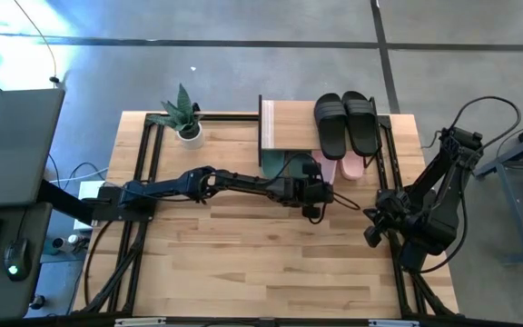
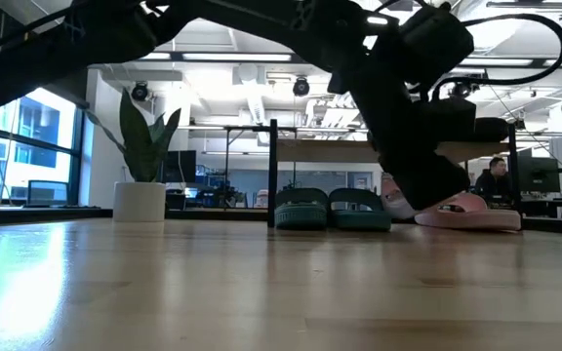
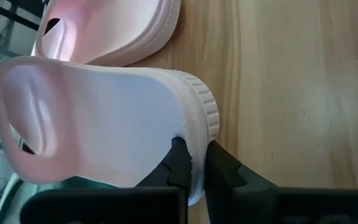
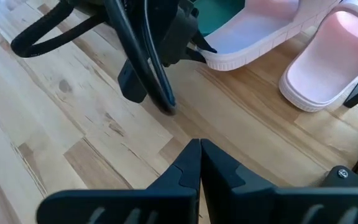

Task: Pick and place slides into the shelf
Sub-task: Move the pink slipper under the shelf

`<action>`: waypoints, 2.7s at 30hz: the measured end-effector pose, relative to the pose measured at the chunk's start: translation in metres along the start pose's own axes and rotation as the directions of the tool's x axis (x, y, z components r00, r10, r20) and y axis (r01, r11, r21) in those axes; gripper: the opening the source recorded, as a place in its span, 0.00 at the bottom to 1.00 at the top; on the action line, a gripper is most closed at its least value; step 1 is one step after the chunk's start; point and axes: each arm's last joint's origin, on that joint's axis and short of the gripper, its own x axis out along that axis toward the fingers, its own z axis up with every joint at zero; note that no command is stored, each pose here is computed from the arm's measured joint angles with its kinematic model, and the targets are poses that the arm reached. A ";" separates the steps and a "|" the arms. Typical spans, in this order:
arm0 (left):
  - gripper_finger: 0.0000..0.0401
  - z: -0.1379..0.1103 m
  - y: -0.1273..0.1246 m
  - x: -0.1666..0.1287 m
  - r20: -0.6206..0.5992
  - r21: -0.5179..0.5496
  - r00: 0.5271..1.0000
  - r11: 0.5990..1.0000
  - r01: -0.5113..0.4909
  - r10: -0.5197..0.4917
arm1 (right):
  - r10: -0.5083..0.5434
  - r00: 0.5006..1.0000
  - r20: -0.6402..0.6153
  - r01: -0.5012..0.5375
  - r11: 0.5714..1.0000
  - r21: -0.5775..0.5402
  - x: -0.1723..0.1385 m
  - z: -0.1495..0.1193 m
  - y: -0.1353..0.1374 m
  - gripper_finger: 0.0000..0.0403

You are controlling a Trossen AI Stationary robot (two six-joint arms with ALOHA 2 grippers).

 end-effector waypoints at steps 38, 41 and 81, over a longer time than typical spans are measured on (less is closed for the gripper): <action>0.02 -0.001 -0.035 -0.020 -0.061 0.003 0.997 0.999 0.042 -0.042 | 0.056 0.998 -0.019 -0.056 0.998 0.001 0.000 -0.003 0.007 0.00; 0.02 -0.001 -0.032 -0.018 -0.051 -0.009 0.996 0.998 0.070 -0.070 | 0.060 0.998 -0.021 -0.060 0.998 0.005 0.000 -0.003 0.007 0.00; 0.53 0.038 0.000 -0.117 0.160 -0.188 0.914 0.897 0.400 -0.374 | 0.075 0.997 -0.032 -0.075 0.997 -0.004 0.000 -0.004 0.009 0.00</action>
